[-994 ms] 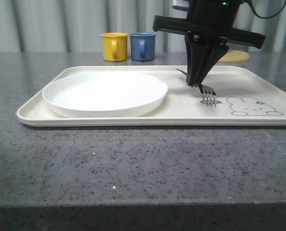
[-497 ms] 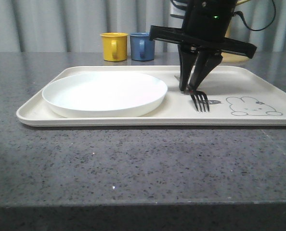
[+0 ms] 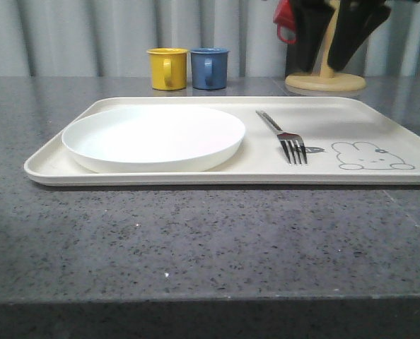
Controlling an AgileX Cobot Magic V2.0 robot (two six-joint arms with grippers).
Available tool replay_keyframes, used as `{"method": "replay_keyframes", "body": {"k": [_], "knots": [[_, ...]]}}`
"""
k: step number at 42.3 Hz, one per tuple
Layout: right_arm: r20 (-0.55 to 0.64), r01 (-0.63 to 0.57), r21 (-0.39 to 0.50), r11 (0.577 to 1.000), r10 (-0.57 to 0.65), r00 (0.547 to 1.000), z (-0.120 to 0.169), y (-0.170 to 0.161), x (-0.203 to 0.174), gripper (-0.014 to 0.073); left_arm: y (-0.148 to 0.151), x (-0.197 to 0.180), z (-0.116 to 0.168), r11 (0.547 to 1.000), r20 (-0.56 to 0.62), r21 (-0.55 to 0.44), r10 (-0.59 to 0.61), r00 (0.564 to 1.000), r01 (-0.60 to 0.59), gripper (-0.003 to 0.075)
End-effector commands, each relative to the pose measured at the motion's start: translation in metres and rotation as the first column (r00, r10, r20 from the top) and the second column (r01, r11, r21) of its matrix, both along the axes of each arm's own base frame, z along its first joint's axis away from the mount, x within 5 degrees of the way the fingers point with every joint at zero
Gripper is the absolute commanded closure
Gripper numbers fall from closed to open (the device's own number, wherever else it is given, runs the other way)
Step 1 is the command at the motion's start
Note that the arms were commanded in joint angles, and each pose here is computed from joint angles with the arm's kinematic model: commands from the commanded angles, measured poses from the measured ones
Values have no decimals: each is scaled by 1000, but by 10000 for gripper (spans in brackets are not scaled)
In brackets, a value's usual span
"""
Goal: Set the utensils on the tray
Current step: 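Move the right gripper back and grasp the metal chopsticks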
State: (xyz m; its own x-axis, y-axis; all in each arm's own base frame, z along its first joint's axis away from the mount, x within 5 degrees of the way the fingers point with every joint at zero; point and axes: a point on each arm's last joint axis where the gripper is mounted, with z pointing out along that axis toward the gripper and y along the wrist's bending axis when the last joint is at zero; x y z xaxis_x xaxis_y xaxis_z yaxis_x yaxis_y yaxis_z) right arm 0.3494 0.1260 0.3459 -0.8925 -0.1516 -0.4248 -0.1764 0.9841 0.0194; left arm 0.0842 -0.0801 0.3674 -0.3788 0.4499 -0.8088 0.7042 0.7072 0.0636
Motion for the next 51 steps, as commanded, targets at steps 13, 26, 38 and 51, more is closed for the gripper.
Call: {"method": "replay_keyframes", "body": {"k": [13,26,38,51], "knots": [[-40,115,-126,985,-121,992,22,-117,-38,242,-2,1,14,997,66,-71,-5,998,10,293],[-168,251,-150,956,-274,947,-27,-171,-46,243,-2,1,14,997,66,-71,-5,998,10,293],[-233,246,-143,959,-274,933,-54,-173,-36,243,-2,1,14,997,66,-71,-5,998,10,293],[-227,217,-76,973,-229,947,-65,-168,-25,273,-2,1,14,997,66,-71,-5,998,10,293]]}}
